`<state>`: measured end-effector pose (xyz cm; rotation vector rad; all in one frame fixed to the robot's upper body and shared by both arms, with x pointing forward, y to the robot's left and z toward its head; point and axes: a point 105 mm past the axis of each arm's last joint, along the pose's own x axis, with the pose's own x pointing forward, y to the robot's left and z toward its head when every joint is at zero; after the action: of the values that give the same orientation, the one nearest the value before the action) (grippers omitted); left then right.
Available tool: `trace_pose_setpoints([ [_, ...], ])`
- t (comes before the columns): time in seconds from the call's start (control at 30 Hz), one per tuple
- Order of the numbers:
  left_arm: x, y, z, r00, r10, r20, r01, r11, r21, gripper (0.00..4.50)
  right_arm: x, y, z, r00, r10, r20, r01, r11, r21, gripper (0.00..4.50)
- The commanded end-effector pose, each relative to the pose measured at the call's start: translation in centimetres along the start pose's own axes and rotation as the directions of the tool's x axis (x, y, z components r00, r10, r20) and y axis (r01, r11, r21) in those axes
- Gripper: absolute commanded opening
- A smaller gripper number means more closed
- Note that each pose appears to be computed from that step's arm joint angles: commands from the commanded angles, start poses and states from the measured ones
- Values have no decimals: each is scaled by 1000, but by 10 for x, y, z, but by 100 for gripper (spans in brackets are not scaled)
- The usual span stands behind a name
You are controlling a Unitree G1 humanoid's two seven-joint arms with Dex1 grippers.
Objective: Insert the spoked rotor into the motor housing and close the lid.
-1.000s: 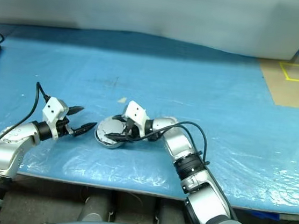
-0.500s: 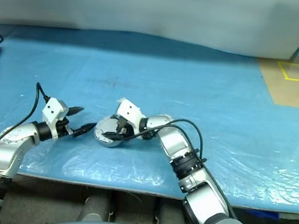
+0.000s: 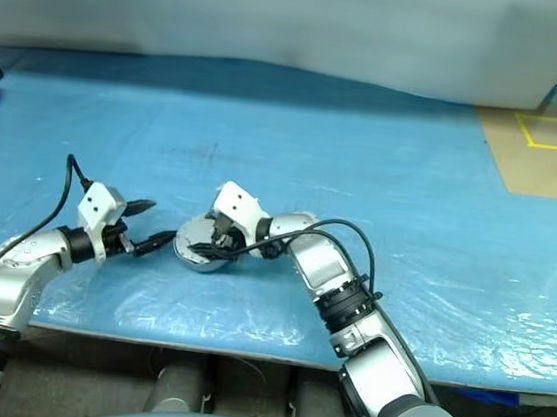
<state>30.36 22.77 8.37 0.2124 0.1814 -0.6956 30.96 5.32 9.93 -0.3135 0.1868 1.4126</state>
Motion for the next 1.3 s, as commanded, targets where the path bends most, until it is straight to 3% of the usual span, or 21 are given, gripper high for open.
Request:
trace_pose_setpoints([
  [0.03, -14, 6, 10, 1000, -1, 22, 0, 999, 48, 450, -4, -1, 30, 993, 10, 115, -6, 999, -34, 299],
  [0.97, -20, 4, -1, 1000, -24, 1, 23, 998, 58, 450, 14, -9, -18, 990, -83, -117, 84, 996, 5, 299],
  [1.3, -11, 5, 10, 998, -16, 64, 15, 1000, 13, 450, 6, -11, -39, 982, -93, -165, 94, 996, -2, 299],
])
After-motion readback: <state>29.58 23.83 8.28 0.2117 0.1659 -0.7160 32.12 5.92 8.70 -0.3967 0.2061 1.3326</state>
